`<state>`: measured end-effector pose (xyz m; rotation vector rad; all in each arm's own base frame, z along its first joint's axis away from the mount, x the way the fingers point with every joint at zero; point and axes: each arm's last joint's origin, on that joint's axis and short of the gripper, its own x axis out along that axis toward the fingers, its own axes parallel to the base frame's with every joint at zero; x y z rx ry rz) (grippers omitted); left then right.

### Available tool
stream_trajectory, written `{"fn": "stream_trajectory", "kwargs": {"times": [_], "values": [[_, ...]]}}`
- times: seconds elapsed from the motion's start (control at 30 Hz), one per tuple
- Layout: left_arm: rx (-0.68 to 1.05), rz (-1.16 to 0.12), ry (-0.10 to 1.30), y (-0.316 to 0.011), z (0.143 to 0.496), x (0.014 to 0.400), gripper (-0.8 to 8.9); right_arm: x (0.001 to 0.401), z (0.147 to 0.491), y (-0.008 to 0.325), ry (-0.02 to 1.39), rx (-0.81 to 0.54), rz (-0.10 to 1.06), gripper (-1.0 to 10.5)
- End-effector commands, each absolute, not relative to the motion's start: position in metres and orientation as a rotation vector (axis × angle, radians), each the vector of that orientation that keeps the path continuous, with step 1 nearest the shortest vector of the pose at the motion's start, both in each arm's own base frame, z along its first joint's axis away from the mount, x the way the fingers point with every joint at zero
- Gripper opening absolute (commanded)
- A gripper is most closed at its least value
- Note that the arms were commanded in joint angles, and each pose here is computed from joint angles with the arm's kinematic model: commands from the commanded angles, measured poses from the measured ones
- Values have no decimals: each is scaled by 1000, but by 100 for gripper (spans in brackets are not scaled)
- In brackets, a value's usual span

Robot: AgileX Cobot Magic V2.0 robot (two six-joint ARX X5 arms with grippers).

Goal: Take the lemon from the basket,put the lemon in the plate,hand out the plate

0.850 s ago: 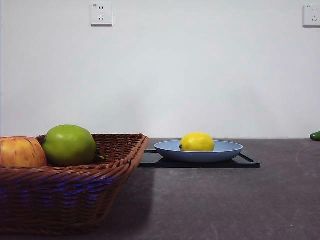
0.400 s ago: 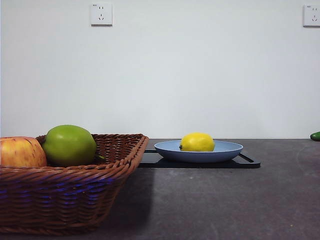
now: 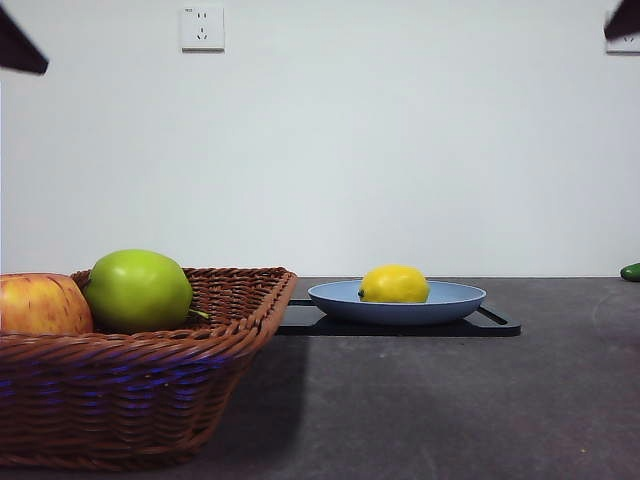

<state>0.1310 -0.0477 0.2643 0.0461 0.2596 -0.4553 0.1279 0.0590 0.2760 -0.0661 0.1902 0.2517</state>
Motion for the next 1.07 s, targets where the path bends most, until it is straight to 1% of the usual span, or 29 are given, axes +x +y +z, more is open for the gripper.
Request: {"fn": "stream_trajectory", "kwargs": {"times": [0.03,0.17,0.6,0.7,0.77,0.8,0.93,1.07], "values": [[20,-455,221,-47,269,128,6,129,276,60,186,-17,231,4],[-30,-451,237,-47,268,128,8,130,275,60,191,-12,211,4],[-34,-454,242,-48,268,129,8,130,275,60,191,-11,211,4],[-34,-446,228,-45,270,124,8,130,275,60,191,-11,211,4],[48,-432,194,-40,272,113,8,130,275,60,191,-11,211,4],[58,-422,190,-37,272,107,8,130,275,60,191,-11,211,4],[51,-276,118,-22,262,89,8,130,275,60,191,-11,211,4],[32,-114,84,-11,236,83,8,130,275,60,191,-11,211,4]]}}
